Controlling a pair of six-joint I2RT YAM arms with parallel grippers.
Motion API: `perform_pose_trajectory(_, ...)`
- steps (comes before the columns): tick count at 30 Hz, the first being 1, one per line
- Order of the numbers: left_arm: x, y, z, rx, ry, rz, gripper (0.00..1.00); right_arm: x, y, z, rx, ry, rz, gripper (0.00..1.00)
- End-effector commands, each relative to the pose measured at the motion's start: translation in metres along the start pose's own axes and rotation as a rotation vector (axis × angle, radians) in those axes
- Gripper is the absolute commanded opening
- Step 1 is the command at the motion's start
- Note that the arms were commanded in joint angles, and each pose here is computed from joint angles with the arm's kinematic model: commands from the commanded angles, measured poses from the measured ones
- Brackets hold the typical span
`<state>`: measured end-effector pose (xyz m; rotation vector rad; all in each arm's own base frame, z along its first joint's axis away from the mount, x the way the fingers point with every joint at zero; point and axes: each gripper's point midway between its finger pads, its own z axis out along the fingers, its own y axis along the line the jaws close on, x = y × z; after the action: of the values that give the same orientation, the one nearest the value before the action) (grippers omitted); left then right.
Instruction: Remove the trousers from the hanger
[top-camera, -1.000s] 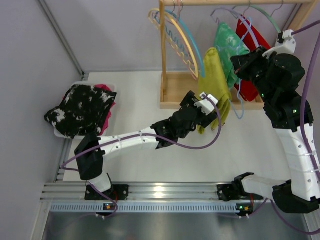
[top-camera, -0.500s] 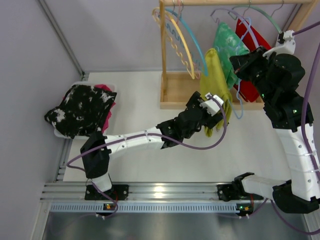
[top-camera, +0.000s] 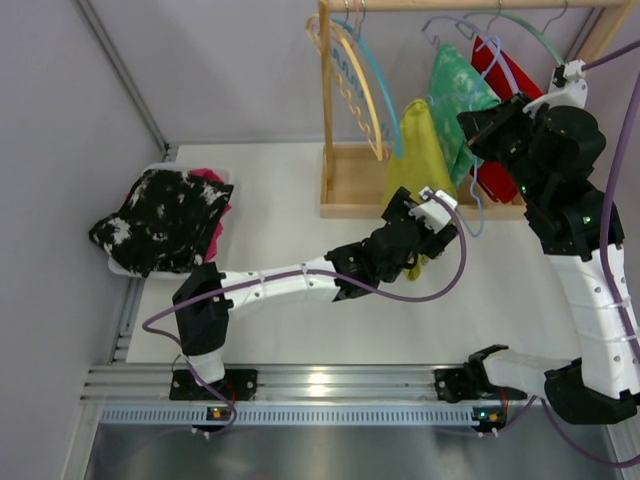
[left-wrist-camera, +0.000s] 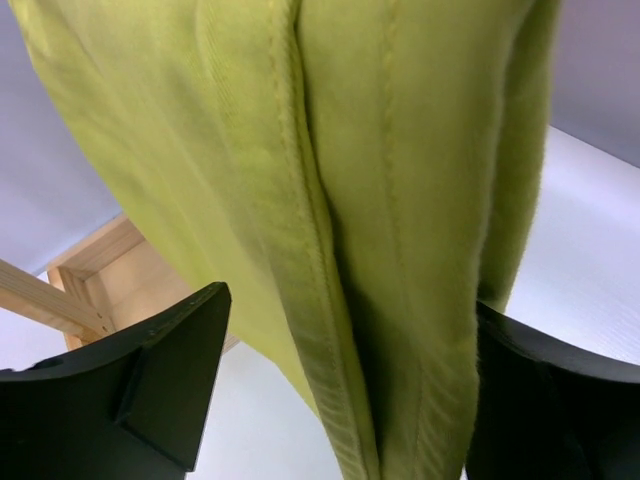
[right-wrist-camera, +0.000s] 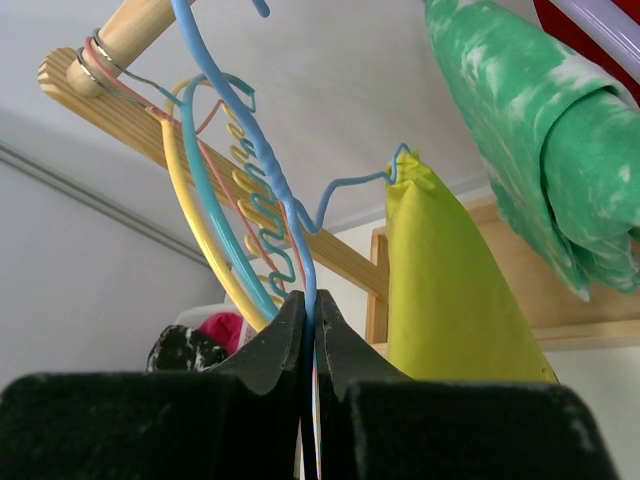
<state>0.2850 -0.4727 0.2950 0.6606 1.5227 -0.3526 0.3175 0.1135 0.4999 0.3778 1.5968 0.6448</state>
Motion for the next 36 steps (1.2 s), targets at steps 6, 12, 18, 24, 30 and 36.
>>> perform_pose_trajectory(6,-0.025,0.028,-0.023,-0.039,-0.046,-0.06,0.79,-0.06,0.04,-0.027,-0.15,-0.208,0.032,0.0)
perform_pose_trajectory(12,-0.019,0.042,-0.034,-0.042,-0.036,-0.022,0.77,-0.061,0.04,-0.03,-0.158,-0.212,0.026,0.0)
perform_pose_trajectory(18,-0.025,0.056,-0.027,-0.066,-0.046,-0.032,0.76,-0.058,0.042,-0.03,-0.169,-0.198,0.033,0.0)
perform_pose_trajectory(24,-0.032,0.054,-0.015,-0.074,-0.057,-0.043,0.76,-0.051,0.046,-0.031,-0.197,-0.172,0.047,0.0)
perform_pose_trajectory(30,-0.046,0.056,-0.013,-0.068,-0.085,-0.058,0.56,-0.051,0.043,-0.032,-0.188,-0.173,0.033,0.0)
perform_pose_trajectory(36,-0.074,0.053,-0.028,0.008,-0.147,-0.079,0.0,-0.04,0.03,-0.027,-0.149,-0.165,-0.015,0.0)
